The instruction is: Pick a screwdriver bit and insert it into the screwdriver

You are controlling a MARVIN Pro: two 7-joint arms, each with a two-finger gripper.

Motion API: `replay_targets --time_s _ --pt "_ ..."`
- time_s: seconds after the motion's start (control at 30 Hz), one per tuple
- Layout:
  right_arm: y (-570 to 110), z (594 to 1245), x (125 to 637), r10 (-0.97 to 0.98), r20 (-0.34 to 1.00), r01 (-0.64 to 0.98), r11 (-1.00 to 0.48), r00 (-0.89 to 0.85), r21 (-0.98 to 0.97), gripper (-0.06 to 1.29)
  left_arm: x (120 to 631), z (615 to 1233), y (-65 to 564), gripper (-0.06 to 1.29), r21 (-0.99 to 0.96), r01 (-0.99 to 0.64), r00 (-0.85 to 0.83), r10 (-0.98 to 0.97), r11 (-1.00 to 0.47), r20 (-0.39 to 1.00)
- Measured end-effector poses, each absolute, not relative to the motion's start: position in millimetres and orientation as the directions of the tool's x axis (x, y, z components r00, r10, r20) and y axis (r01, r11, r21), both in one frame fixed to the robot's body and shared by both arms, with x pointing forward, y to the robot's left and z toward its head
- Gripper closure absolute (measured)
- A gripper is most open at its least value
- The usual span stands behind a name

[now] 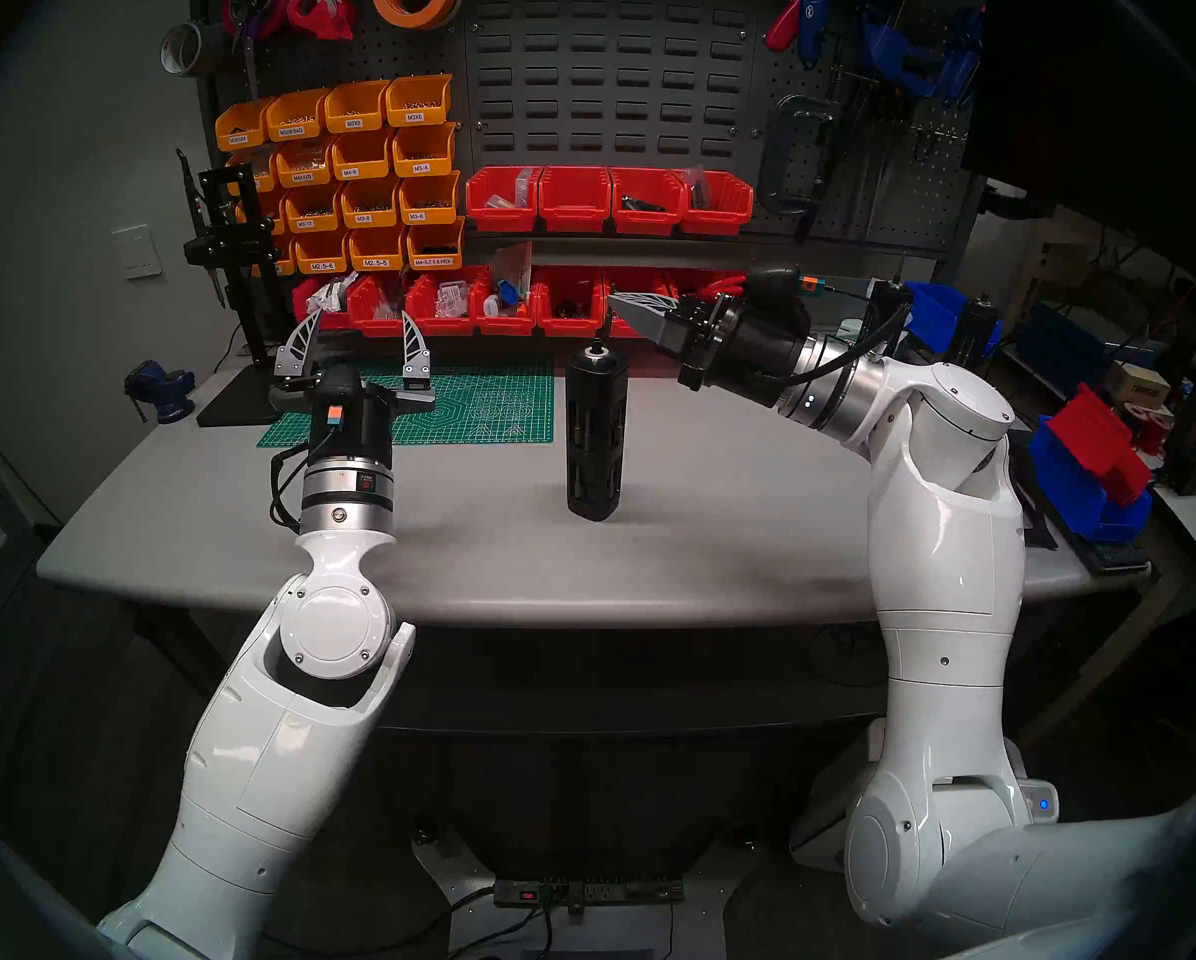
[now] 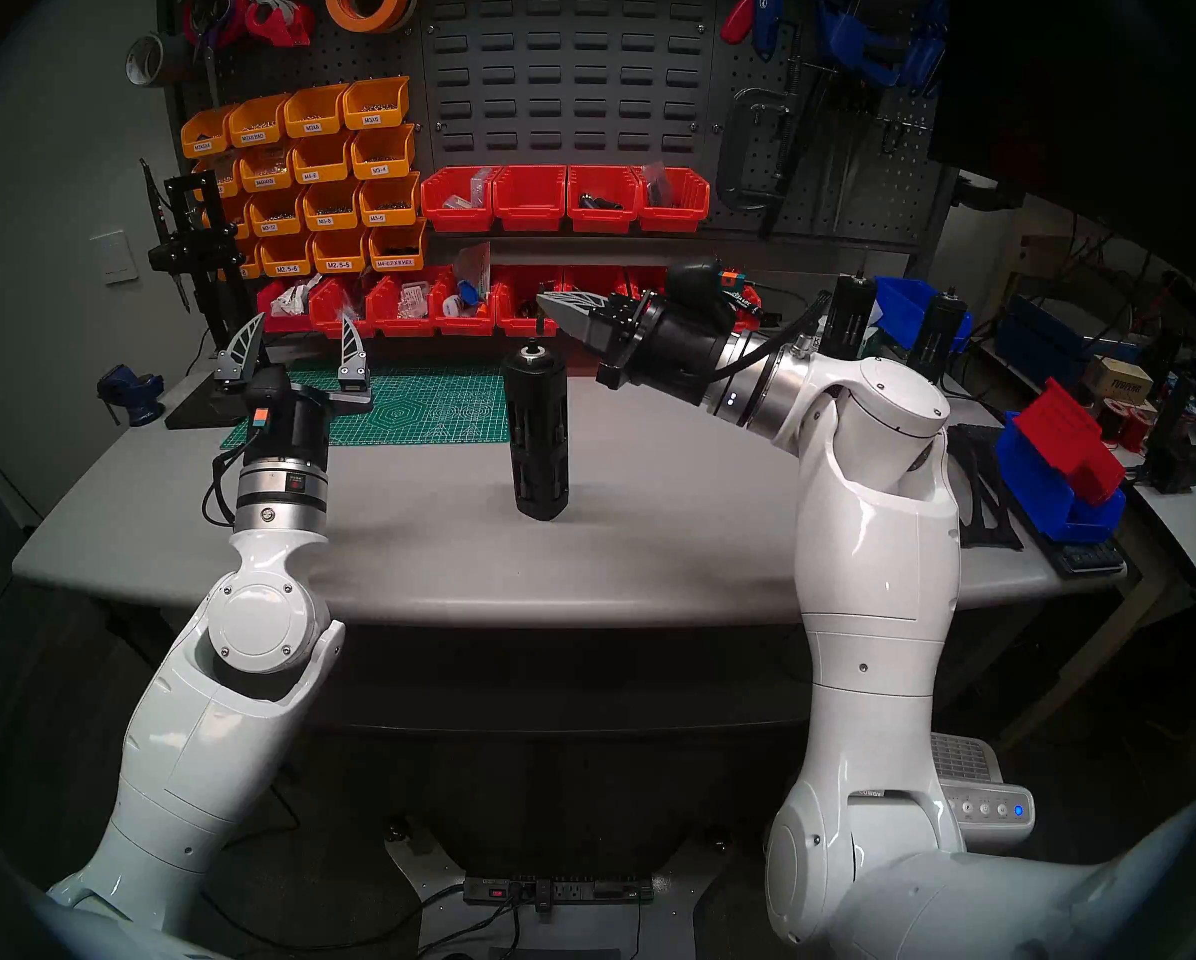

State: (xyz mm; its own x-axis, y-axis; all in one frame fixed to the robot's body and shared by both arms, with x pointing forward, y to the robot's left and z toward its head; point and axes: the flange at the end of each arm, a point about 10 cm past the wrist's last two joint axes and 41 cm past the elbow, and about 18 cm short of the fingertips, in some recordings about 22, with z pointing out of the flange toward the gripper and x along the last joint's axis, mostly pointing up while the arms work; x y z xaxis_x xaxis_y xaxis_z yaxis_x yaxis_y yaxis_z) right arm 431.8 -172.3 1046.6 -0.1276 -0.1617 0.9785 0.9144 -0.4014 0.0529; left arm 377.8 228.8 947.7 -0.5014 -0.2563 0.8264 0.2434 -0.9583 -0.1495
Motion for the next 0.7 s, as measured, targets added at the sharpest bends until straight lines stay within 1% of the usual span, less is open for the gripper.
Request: replay_targets --time_s 0.7 --pt "-167 1038 446 -0.152 0.982 0.911 -0.41 -0.114 0.042 1.27 377 948 230 0.0 -0.157 0.243 -0.502 -0.263 -0.957 0.824"
